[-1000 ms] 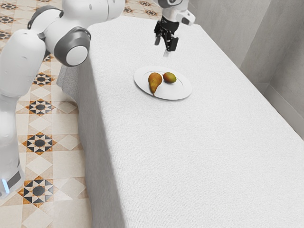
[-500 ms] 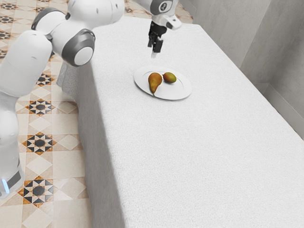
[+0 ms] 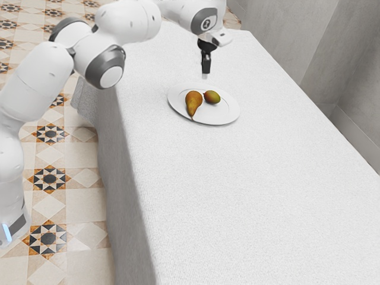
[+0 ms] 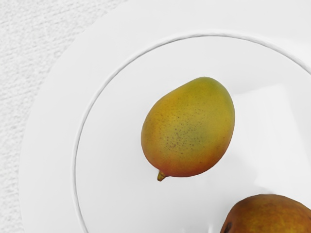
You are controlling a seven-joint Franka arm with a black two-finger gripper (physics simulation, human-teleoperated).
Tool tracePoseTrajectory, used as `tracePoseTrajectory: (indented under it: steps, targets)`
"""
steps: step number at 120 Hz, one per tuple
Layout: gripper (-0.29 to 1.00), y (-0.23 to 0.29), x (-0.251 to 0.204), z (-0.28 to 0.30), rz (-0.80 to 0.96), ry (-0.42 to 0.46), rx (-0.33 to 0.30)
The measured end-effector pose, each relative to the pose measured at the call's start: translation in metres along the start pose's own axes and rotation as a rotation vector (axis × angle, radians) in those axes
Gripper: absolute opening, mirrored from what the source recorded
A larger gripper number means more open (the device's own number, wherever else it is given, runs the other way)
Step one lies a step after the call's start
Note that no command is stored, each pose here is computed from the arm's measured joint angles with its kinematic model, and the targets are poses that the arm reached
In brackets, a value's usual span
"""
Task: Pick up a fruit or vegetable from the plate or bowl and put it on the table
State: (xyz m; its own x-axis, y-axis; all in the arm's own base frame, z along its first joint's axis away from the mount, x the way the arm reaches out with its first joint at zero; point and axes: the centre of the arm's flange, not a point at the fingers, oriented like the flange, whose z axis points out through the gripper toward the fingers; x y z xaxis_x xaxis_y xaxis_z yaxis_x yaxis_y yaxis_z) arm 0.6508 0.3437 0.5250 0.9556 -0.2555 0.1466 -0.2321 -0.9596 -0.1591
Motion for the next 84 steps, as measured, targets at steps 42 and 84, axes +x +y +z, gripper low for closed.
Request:
tracePoseTrajectory:
  steps: [42,84]
  targets:
    - [0.7,0.002,0.03,0.054,0.018,0.122,-0.008]
    - [0.7,0.0,0.033,0.08,0.029,0.145,-0.023]
